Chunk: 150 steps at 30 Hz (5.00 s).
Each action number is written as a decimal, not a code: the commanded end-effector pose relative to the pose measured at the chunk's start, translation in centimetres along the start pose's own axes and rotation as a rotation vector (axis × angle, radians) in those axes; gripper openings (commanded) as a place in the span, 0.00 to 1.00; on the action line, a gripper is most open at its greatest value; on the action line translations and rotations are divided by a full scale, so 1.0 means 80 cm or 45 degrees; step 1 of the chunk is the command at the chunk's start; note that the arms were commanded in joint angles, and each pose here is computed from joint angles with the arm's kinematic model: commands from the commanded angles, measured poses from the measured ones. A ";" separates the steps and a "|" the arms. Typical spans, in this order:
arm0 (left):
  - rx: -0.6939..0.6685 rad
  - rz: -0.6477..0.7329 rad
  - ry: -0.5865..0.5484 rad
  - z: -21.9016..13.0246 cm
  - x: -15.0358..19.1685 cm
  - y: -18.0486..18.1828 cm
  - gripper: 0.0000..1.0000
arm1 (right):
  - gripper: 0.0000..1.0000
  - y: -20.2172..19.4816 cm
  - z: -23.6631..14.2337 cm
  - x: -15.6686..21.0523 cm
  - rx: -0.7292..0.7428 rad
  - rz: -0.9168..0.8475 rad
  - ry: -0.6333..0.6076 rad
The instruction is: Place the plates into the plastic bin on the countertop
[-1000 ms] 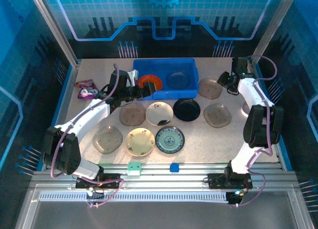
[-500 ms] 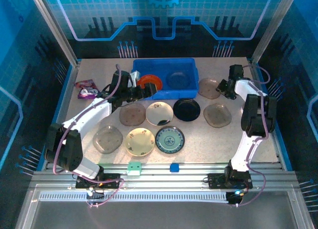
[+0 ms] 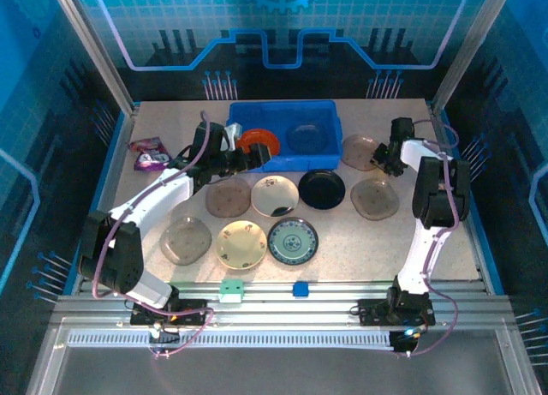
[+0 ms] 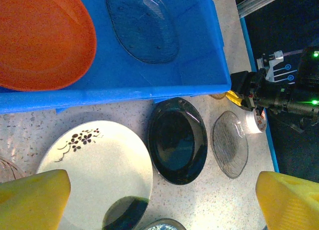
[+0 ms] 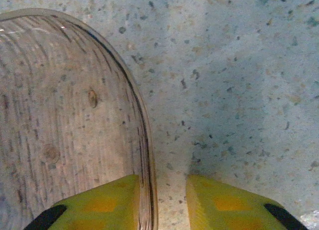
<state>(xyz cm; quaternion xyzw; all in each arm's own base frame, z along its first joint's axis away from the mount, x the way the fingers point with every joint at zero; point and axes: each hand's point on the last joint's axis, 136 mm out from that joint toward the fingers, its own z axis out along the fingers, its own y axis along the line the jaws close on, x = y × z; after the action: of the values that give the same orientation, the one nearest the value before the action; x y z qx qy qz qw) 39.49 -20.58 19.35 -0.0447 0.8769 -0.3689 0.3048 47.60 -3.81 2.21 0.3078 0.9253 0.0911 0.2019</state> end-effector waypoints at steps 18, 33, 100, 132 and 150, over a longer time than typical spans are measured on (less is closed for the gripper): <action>0.032 0.004 -0.011 0.003 -0.002 -0.007 0.96 | 0.07 0.004 0.001 -0.017 -0.027 0.057 -0.047; 0.021 -0.013 0.005 0.009 -0.004 -0.005 0.95 | 0.00 -0.006 -0.128 -0.049 0.015 0.033 -0.360; 0.095 0.015 0.005 0.021 -0.016 -0.047 0.00 | 0.66 0.202 -0.272 0.184 -0.681 -0.533 -0.086; -0.090 0.110 -0.011 0.215 -0.156 -0.017 0.00 | 0.66 0.087 -0.287 0.101 -0.541 -0.266 -0.267; -0.175 0.042 -0.020 0.284 -0.145 0.047 0.00 | 0.66 0.087 -0.270 0.105 -0.549 -0.248 -0.224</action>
<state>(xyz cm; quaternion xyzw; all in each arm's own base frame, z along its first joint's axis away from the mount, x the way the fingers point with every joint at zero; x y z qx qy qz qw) 61.46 -28.29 9.26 -0.0461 0.9057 -0.2984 0.2975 35.79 6.06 21.41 0.1687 0.8899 0.2325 0.3544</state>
